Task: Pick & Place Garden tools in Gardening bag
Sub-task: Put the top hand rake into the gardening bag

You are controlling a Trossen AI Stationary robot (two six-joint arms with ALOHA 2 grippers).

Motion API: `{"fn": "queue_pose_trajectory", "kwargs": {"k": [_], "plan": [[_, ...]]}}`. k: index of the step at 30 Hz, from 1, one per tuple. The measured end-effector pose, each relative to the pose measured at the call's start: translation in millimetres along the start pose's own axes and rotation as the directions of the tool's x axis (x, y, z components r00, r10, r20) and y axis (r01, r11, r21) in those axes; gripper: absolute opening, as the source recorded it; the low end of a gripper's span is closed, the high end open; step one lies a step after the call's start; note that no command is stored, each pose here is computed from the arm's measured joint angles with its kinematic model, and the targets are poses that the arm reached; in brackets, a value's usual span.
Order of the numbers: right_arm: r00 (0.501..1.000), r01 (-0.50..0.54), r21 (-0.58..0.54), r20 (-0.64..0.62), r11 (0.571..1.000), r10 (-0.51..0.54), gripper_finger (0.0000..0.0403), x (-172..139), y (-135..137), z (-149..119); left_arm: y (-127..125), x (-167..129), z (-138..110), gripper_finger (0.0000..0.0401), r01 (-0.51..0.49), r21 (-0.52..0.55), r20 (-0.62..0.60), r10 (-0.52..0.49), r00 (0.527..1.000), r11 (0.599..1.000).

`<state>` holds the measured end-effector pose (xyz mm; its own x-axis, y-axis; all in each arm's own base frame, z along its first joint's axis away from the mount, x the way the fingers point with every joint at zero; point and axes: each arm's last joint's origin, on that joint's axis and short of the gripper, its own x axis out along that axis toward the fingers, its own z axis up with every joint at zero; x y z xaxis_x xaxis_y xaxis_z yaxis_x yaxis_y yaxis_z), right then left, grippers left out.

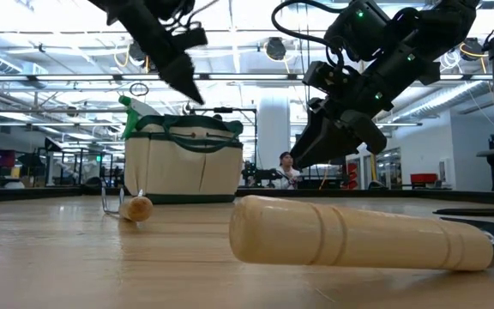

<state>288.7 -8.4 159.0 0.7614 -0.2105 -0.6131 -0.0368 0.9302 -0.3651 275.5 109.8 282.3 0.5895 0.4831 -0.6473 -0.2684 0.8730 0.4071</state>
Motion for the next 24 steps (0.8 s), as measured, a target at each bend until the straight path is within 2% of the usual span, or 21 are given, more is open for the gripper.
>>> {"fn": "queue_pose_trajectory", "kwargs": {"k": [5,10,14,19,21,24], "plan": [[1.0,0.0,0.01,0.0,1.0,0.0,0.0212,0,0,0,8,12,-13,0.0085,0.116,-0.137,-0.065,-0.126,0.99,0.984],[1.0,-0.001,0.011,0.0,1.0,0.001,0.0212,0,0,0,10,33,-18,0.013,0.113,-0.163,-0.095,-0.13,0.987,0.98],[1.0,-0.003,0.009,-0.008,1.0,0.003,0.0212,0,0,-1,7,49,-24,0.0144,0.099,-0.157,-0.153,-0.123,0.98,0.983],[1.0,-0.003,0.009,-0.008,1.0,0.004,0.0212,0,0,-1,8,53,-26,0.0129,0.024,-0.117,-0.196,-0.047,0.979,0.993],[1.0,-0.003,0.01,-0.007,1.0,0.003,0.0212,0,0,-1,8,54,-24,0.0107,0.015,-0.12,-0.172,-0.035,0.984,0.993],[1.0,-0.003,0.01,-0.006,1.0,0.003,0.0212,0,0,-1,8,54,-21,0.0053,0.031,-0.112,-0.14,-0.046,0.989,0.993]]}}
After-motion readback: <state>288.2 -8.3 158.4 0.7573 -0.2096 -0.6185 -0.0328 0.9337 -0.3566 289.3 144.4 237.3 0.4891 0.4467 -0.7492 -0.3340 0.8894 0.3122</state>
